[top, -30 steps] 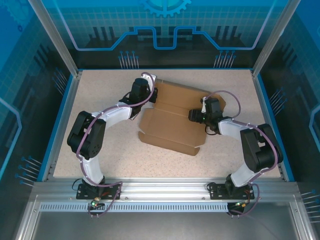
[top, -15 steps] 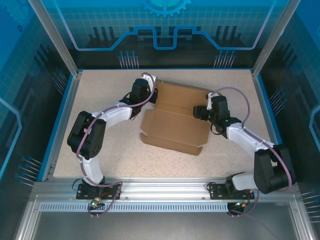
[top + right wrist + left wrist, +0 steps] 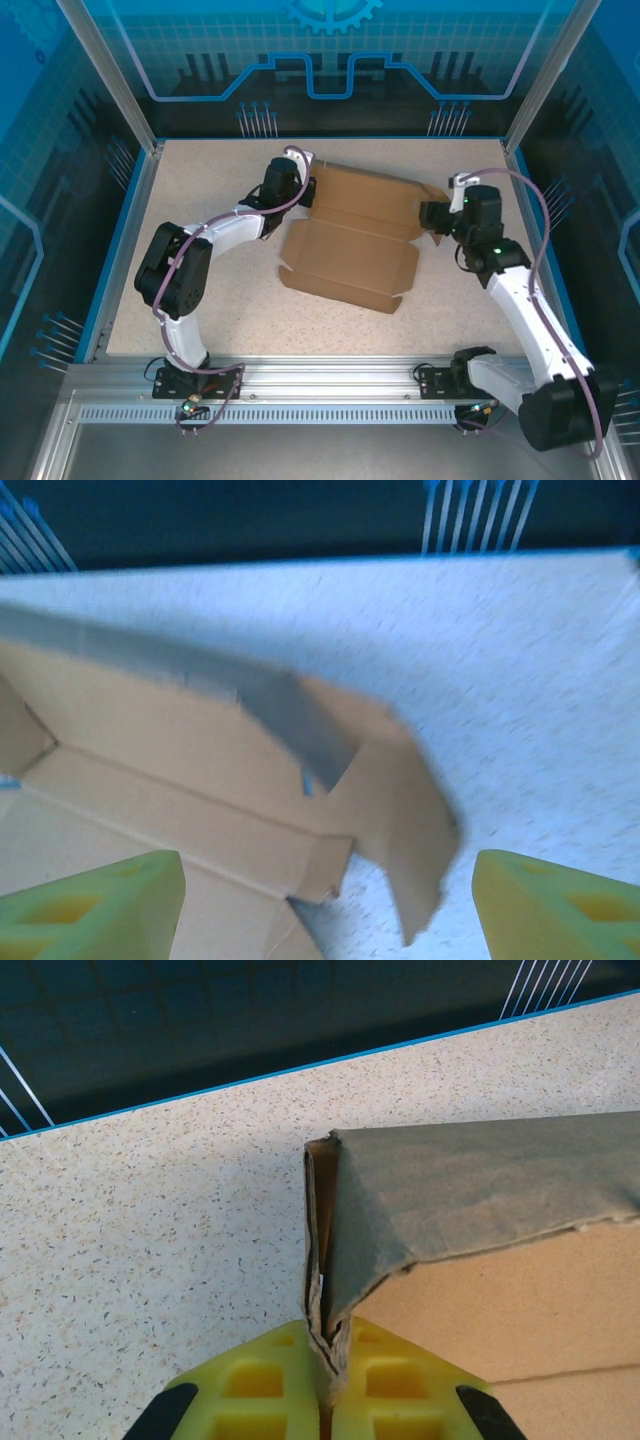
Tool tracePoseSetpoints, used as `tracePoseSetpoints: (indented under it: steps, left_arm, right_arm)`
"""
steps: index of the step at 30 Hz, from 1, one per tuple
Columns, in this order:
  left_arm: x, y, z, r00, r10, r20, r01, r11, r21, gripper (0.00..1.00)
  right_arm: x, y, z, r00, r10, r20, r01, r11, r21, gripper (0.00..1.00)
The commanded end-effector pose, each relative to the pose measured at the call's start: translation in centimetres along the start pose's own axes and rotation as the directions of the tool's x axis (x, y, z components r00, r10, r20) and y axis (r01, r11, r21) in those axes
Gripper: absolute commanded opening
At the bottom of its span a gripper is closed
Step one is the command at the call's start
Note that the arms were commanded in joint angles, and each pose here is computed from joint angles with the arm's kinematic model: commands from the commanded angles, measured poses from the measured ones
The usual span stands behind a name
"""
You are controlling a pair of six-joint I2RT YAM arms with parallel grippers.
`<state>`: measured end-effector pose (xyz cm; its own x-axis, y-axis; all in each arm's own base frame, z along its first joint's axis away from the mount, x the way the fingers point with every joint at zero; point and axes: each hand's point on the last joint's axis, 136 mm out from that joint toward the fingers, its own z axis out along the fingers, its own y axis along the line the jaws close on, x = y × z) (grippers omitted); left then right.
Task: Fold the paper box
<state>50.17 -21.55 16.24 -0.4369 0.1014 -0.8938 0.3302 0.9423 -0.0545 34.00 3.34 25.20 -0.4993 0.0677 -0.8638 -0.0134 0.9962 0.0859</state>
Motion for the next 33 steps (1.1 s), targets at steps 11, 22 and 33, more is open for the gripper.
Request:
tracePoseSetpoints:
  steps: [11,22,33]
  left_arm:
    - [-1.3,-0.3,-0.8,0.999,0.010,0.035,-0.010,1.000,0.014,0.00]
    - [-1.6,-0.5,-0.9,0.999,0.010,0.039,-0.011,1.000,0.019,0.00]
    - [-1.7,-0.5,-0.9,0.999,0.010,0.038,-0.010,1.000,0.017,0.00]
  right_arm:
    - [1.0,-10.5,0.9,0.957,0.264,-0.118,-0.239,0.953,0.187,0.77]
    - [6.6,-10.8,10.6,0.890,0.324,-0.319,-0.314,0.946,0.083,0.75]
    - [9.4,-7.0,11.7,0.856,0.302,-0.419,-0.357,0.933,-0.056,0.73]
